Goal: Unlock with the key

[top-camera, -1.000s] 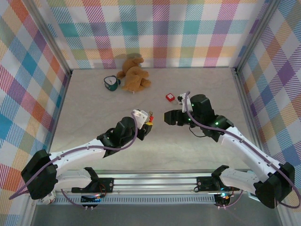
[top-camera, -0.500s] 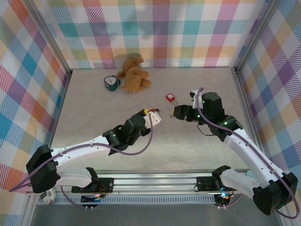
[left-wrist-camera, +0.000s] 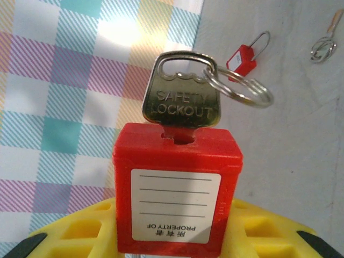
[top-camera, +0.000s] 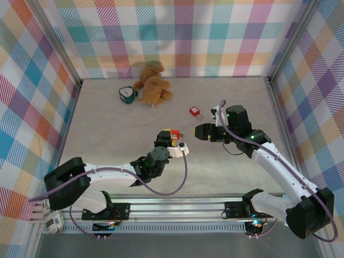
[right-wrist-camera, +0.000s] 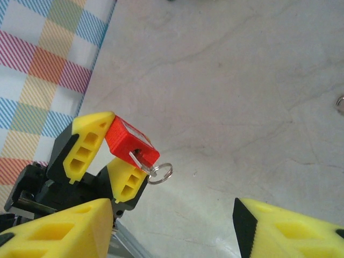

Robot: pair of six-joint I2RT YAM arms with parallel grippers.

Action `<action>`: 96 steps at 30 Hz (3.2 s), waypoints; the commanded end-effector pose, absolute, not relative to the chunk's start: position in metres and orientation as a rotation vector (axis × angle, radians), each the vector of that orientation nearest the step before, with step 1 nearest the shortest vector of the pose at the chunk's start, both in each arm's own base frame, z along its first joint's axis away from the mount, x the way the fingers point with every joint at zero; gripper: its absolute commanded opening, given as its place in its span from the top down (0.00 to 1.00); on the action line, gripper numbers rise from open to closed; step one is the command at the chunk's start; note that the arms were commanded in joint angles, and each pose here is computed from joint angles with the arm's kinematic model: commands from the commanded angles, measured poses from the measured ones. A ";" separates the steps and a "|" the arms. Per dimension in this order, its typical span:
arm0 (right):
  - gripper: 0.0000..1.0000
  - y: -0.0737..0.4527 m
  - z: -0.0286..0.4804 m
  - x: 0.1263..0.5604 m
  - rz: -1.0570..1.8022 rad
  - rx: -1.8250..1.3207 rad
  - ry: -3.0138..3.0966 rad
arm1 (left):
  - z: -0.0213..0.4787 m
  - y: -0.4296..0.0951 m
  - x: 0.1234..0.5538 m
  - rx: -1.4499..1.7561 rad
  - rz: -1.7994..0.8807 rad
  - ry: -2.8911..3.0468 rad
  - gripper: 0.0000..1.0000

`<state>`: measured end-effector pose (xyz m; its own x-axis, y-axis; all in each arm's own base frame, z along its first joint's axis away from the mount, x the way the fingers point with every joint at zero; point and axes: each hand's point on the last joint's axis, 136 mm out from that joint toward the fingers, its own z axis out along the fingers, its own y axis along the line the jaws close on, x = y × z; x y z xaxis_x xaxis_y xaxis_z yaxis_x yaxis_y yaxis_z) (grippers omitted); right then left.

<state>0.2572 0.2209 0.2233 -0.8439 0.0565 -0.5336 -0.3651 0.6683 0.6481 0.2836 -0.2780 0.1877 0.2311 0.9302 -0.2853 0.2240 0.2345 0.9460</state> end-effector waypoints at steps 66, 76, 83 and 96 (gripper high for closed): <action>0.34 0.226 0.195 0.278 0.979 -0.196 2.498 | 0.207 -0.304 0.274 1.152 0.896 1.034 0.88; 0.22 0.216 0.206 0.285 1.292 0.052 2.419 | 0.222 -0.298 0.273 1.106 0.886 1.042 0.88; 0.15 0.226 0.228 0.284 1.692 0.130 2.284 | 0.234 -0.299 0.273 1.087 0.885 1.027 0.88; 0.13 0.243 0.214 0.280 1.891 0.178 2.291 | 0.244 -0.325 0.284 1.071 0.901 1.011 0.88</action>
<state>0.2839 0.2370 0.2058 -0.9717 0.2317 -0.0462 0.0098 0.2351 0.9719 0.2847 -0.3152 0.2217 0.2772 0.9508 -0.1380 -0.0564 0.1595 0.9856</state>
